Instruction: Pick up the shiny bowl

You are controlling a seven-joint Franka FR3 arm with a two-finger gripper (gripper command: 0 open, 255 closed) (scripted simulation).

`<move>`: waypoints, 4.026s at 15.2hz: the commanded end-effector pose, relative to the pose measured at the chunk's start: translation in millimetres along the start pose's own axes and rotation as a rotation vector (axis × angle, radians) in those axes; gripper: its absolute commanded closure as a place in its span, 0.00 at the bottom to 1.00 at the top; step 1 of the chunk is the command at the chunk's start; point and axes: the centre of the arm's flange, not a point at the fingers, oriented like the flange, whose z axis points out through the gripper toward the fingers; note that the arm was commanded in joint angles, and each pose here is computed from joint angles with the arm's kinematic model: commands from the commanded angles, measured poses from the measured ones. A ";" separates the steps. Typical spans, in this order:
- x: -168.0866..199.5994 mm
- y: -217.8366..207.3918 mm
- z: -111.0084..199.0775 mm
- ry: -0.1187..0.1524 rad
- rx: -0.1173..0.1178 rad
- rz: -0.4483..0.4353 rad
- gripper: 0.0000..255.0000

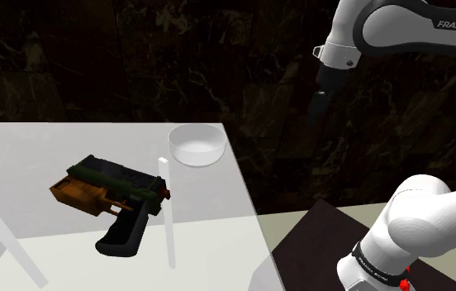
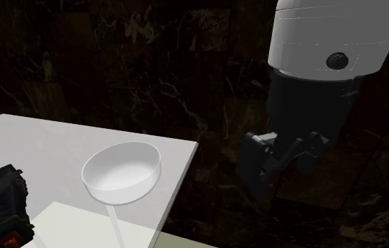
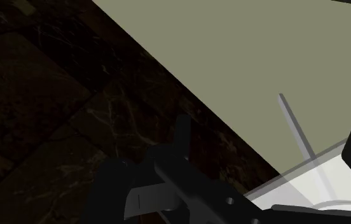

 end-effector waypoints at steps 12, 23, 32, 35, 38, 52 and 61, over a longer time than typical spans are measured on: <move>125.7 -44.5 42.4 0.018 0.053 0.001 0.00; 252.2 -91.0 80.2 0.036 0.106 0.001 0.00; 281.2 -104.8 120.0 0.041 0.119 0.002 0.00; 280.8 -105.5 128.3 0.041 0.119 0.002 0.00; 281.5 -104.6 127.9 0.041 0.119 0.002 1.00; 282.3 -102.5 91.4 0.041 0.119 0.002 1.00; 283.8 -99.1 48.6 0.041 0.119 0.002 1.00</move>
